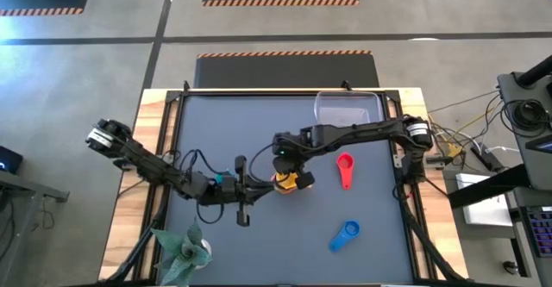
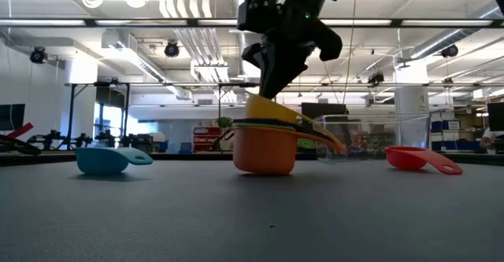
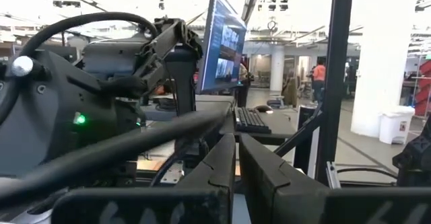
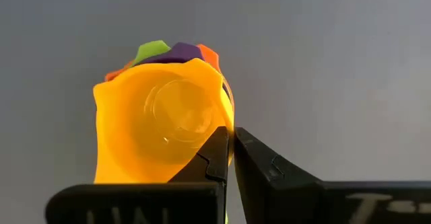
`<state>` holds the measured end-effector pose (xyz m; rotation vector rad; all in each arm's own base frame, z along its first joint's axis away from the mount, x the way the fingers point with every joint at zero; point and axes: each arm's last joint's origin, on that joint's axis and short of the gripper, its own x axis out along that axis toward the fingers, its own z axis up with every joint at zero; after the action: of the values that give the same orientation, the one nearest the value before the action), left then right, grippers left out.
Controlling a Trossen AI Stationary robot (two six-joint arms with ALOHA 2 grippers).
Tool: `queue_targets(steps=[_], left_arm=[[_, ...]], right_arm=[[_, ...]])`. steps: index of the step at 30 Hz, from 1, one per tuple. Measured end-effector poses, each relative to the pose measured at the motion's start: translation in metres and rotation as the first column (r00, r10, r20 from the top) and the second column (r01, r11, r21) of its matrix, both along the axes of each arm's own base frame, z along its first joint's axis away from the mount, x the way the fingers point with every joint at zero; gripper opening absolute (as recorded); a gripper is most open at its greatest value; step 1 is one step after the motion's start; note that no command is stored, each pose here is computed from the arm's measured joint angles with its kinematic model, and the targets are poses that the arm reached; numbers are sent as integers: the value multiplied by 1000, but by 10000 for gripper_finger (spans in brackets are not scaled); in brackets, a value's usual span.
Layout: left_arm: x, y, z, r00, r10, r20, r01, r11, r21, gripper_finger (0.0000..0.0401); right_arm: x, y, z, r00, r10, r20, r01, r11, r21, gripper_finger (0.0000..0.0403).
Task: Nest measuring cups in basket
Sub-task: Stack the yellow measuring cup on top of the violet measuring cup, then stack the sky blue measuring cup on top of the yellow measuring cup
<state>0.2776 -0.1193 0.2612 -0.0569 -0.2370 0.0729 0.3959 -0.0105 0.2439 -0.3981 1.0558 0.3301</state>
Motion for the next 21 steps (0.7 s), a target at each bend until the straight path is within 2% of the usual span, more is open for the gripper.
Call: queue_targets(steps=[12, 16, 21], left_arm=[[0, 0, 0, 1000, 8, -5, -8, 1000, 17, 3], [0, 0, 0, 1000, 8, -5, -8, 1000, 18, 3], [0, 0, 0, 1000, 8, -9, -8, 1000, 20, 3]], right_arm=[[0, -3, 1, 1000, -9, 9, 9, 1000, 19, 16], [1, -4, 1, 1000, -15, 11, 15, 1000, 21, 55], [1, -6, 1, 998, -57, 14, 57, 998, -7, 132]])
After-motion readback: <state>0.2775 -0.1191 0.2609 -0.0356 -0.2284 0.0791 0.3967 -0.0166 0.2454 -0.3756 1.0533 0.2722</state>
